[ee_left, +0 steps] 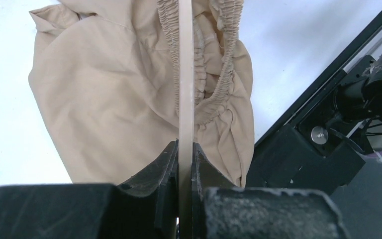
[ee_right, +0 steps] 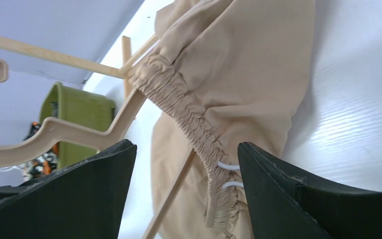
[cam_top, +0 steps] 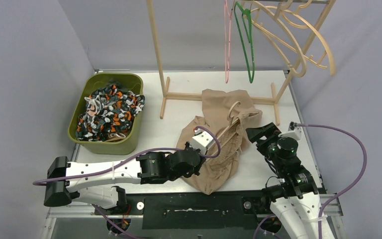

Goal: Remove the shorts from the hanger

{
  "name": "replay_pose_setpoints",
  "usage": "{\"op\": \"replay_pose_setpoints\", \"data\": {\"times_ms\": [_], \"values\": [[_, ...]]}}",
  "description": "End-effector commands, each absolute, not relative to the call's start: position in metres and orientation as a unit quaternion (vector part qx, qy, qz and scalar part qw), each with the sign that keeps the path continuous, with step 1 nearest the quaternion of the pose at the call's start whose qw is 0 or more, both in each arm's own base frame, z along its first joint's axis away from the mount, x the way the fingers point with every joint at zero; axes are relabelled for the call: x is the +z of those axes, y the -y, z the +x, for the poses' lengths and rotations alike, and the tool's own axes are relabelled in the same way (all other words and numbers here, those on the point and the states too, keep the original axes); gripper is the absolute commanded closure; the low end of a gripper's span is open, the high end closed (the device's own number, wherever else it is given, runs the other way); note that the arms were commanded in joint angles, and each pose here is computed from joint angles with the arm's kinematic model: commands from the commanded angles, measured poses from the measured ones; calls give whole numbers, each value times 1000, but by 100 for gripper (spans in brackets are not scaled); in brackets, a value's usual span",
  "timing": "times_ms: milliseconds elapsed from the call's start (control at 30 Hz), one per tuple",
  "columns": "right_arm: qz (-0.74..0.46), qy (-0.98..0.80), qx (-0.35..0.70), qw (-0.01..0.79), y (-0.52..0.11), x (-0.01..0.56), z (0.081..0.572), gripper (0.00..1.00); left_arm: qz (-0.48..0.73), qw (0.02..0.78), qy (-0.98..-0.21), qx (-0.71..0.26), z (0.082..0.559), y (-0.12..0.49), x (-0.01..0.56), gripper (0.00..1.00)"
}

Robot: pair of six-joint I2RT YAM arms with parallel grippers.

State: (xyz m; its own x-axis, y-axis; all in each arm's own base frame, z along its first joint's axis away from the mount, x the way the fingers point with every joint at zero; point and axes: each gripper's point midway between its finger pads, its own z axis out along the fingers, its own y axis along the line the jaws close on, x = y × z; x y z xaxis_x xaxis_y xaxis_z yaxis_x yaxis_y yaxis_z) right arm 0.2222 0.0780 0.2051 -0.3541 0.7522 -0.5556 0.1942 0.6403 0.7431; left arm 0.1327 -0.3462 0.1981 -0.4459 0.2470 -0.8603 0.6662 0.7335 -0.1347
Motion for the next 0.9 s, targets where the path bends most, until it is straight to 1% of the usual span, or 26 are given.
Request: {"op": "replay_pose_setpoints", "data": {"times_ms": [0, 200, 267, 300, 400, 433, 467, 500, 567, 667, 867], "values": [[264, -798, 232, 490, -69, 197, 232, 23, 272, 446, -808, -272, 128, 348, 224, 100], [176, -833, 298, 433, -117, 186, 255, 19, 276, 430, -809, -291, 120, 352, 222, 100], [186, -843, 286, 415, -117, 172, 262, 23, 276, 430, -808, -295, 119, 353, 224, 100], [210, -852, 249, 409, -106, 161, 266, 28, 275, 430, -808, -295, 119, 352, 225, 100], [258, -863, 146, 410, -68, 145, 273, 60, 272, 425, -813, -292, 117, 346, 226, 100], [265, -861, 124, 415, -59, 145, 273, 73, 268, 422, -817, -289, 116, 341, 225, 100], [275, -858, 106, 420, -51, 145, 273, 82, 262, 419, -822, -283, 115, 335, 222, 100], [292, -851, 86, 428, -40, 145, 272, 87, 257, 414, -828, -277, 114, 328, 219, 100], [310, -839, 75, 440, -31, 147, 270, 90, 244, 406, -838, -272, 111, 312, 214, 100], [326, -832, 72, 443, -23, 142, 264, 91, 206, 400, -848, -279, 108, 288, 213, 100], [345, -844, 78, 403, -24, 111, 251, 92, 143, 419, -844, -303, 108, 244, 232, 100]]}}
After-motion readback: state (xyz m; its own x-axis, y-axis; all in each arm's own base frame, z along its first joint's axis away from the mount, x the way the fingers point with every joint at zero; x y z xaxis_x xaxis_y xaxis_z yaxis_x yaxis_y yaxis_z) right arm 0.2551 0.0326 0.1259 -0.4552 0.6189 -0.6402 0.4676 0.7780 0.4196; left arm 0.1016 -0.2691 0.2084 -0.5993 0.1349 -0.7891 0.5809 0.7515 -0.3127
